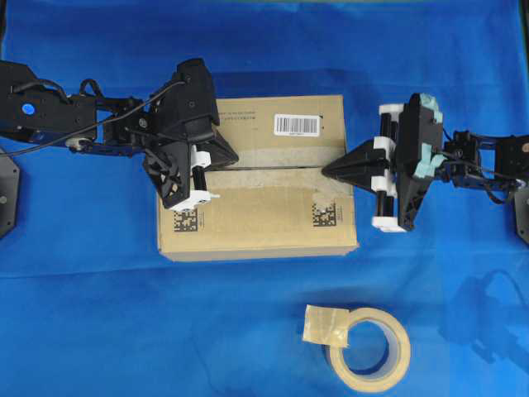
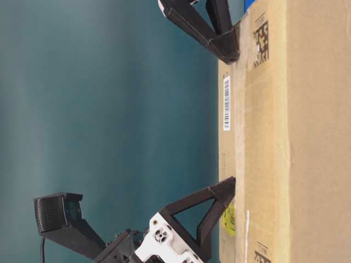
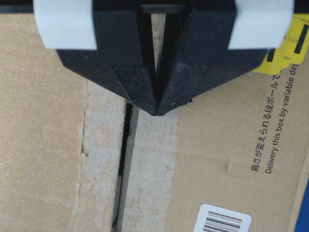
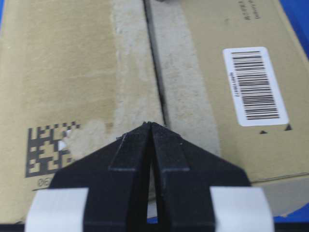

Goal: Close the cardboard box.

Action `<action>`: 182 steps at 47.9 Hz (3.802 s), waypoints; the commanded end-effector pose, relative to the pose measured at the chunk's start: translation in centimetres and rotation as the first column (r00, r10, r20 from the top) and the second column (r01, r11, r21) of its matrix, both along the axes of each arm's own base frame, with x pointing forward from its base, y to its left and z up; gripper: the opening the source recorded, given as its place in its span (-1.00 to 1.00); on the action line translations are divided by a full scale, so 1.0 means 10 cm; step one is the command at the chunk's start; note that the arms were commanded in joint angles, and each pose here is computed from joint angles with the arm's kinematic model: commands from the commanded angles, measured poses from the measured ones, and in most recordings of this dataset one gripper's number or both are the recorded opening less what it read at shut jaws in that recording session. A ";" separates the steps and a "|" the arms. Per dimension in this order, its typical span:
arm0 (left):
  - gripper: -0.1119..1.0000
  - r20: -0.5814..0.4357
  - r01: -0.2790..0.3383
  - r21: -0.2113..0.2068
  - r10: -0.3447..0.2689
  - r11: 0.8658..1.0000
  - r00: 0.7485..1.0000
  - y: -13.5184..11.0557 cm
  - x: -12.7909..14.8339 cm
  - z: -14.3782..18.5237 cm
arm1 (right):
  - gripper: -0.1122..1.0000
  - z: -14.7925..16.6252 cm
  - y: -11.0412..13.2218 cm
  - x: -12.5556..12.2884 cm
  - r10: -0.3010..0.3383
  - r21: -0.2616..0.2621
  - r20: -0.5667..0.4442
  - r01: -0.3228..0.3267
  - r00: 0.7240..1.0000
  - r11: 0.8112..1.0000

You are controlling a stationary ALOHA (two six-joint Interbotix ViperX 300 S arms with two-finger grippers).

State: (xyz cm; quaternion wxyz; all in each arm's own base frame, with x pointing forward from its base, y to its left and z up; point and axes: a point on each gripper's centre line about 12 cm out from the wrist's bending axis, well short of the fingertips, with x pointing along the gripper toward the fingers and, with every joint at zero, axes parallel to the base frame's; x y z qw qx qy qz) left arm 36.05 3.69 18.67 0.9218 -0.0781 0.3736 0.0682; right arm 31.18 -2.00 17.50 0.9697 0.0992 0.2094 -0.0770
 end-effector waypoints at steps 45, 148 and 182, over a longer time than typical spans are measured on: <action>-0.80 0.333 0.052 0.039 -0.062 0.998 0.941 -0.25 -0.30 0.25 | -0.80 -0.05 -0.08 0.05 -0.026 0.000 -0.013 0.026 1.000 1.000; -0.80 0.431 0.026 0.109 -0.071 0.994 0.900 -0.19 -0.95 -0.29 | -0.80 -0.04 -0.08 0.04 -0.029 0.000 -0.002 0.029 1.000 1.000; -0.80 0.432 0.026 0.109 -0.071 0.994 0.899 -0.19 -0.94 -0.29 | -0.80 -0.04 -0.08 0.03 -0.028 -0.001 -0.001 0.028 1.000 1.000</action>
